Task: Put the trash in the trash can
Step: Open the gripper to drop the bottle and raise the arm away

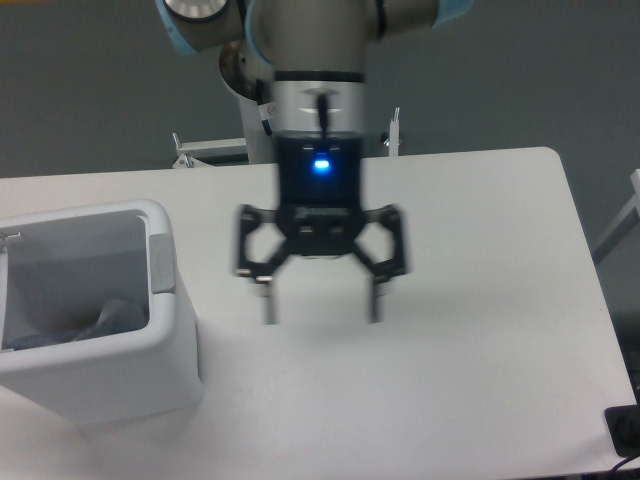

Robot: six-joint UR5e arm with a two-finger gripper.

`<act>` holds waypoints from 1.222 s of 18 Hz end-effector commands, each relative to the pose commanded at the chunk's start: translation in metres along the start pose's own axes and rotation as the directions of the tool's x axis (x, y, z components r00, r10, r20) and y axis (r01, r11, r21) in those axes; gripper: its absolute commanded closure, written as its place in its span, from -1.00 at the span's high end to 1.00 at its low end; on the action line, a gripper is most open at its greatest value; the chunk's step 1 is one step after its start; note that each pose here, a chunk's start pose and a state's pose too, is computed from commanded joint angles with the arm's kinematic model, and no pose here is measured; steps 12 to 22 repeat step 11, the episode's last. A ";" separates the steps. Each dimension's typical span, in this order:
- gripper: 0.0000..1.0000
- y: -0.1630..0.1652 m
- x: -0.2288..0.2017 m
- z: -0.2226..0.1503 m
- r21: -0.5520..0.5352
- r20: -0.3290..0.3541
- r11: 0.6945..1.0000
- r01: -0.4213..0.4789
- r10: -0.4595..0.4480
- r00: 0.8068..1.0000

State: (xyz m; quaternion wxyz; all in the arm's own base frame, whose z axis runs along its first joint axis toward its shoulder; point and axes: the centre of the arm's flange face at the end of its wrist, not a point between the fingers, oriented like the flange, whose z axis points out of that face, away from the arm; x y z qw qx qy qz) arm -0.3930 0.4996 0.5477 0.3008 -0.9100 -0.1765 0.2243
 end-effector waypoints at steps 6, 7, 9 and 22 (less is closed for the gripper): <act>1.00 0.064 -0.043 -0.031 -0.194 -0.060 0.931 -0.308 0.302 0.951; 1.00 0.079 -0.055 -0.040 -0.229 -0.081 0.917 -0.326 0.316 0.945; 1.00 0.095 -0.070 -0.048 -0.265 -0.101 0.915 -0.305 0.288 0.952; 1.00 0.099 -0.073 -0.053 -0.275 -0.102 0.915 -0.296 0.278 0.955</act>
